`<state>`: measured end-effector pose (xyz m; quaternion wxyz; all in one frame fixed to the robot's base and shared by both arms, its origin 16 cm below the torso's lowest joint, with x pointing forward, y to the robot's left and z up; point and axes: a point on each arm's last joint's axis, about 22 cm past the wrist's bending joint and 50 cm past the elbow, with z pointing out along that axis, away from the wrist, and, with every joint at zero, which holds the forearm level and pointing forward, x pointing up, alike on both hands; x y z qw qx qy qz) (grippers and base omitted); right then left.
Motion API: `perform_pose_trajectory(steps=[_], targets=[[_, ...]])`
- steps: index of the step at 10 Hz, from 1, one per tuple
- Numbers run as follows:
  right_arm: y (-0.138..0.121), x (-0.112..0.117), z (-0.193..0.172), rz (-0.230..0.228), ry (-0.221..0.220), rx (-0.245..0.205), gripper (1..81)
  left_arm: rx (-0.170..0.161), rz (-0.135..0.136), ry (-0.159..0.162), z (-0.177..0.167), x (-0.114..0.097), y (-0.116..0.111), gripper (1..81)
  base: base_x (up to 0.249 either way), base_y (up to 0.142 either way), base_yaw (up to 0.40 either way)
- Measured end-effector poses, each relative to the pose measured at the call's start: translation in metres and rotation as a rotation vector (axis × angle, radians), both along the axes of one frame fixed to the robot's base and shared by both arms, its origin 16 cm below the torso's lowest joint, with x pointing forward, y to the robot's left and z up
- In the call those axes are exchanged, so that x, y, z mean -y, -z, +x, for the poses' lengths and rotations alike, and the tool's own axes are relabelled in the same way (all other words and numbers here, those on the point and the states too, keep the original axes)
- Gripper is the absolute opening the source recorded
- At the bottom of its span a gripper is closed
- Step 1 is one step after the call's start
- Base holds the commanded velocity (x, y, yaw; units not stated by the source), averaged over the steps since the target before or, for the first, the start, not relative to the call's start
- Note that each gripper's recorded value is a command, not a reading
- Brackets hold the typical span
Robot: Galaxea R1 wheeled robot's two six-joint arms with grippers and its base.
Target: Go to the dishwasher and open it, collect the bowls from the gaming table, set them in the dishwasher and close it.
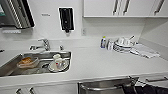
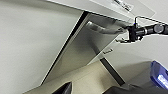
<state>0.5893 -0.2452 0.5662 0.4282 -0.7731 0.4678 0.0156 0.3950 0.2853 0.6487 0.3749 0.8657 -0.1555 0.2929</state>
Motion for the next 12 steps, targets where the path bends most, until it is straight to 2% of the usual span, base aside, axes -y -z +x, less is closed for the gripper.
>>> perform_pose_trajectory(steps=[1, 4, 8, 12], targets=[[0.002, 0.002, 0.002, 0.001, 0.010, 0.002, 81.1, 0.000, 0.000, 0.000, 0.000, 0.000, 0.000, 81.1, 0.000, 0.000, 0.000], [0.004, 0.003, 0.001, -0.008, 0.005, 0.004, 81.1, 0.000, 0.000, 0.000, 0.000, 0.000, 0.000, 81.1, 0.000, 0.000, 0.000], [0.003, 0.026, -0.002, -0.085, -0.029, 0.025, 81.1, 0.000, -0.005, 0.003, 0.000, 0.002, 0.001, 81.1, 0.000, 0.000, 0.000], [0.004, 0.030, -0.004, -0.115, -0.052, 0.024, 81.1, -0.001, -0.008, 0.005, 0.000, 0.004, 0.001, 81.1, 0.000, 0.000, 0.000]])
